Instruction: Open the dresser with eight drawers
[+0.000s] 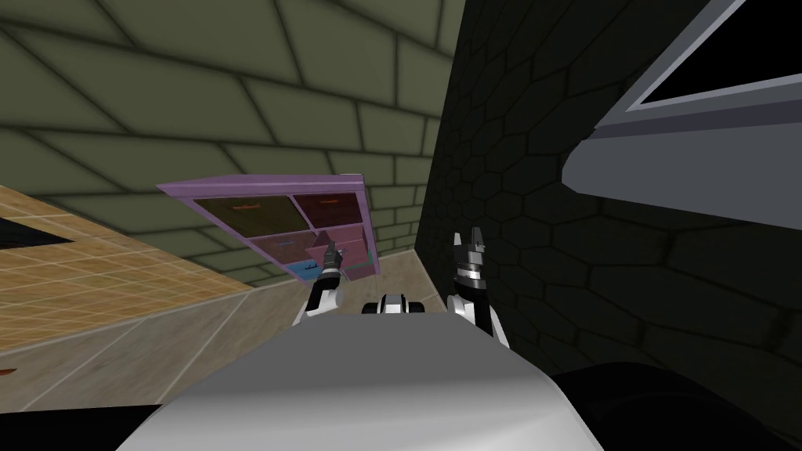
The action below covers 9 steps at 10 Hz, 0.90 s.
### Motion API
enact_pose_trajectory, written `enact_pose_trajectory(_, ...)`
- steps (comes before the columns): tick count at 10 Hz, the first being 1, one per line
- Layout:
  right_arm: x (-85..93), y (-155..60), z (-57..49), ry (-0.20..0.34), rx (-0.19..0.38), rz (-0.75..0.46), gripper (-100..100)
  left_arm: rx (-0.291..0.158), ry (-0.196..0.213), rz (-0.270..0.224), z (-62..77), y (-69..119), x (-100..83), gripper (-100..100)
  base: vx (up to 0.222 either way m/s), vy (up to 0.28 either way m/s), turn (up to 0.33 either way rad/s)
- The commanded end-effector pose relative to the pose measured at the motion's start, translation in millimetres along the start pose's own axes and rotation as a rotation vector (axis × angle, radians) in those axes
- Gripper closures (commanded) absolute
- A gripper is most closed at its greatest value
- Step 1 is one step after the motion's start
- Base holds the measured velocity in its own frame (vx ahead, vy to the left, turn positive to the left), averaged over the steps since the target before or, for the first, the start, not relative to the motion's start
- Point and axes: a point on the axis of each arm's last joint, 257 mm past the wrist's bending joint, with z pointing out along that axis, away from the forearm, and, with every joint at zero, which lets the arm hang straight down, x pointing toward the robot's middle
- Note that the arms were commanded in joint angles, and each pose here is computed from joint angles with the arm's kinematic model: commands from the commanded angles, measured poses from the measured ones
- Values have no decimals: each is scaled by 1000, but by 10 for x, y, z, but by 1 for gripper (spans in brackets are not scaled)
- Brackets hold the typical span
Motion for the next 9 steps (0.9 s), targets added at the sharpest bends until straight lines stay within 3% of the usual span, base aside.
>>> enact_pose_trajectory(1,0,0,0,0,0,0,0,-2,3,-1,50,-135,-17,-100,-16,-10,0)
enact_pose_trajectory(2,0,0,0,0,0,0,0,-2,4,-1,66,-188,-20,-100,-16,-13,2)
enact_pose_trajectory(3,0,0,0,0,0,0,0,-15,3,-2,46,-98,-19,-100,0,0,0)
enact_pose_trajectory(4,0,0,0,0,0,0,0,-20,3,-2,44,-88,-18,0,0,0,0)
enact_pose_trajectory(9,0,0,0,0,0,0,0,-33,3,-2,27,-39,-22,0,0,0,0)
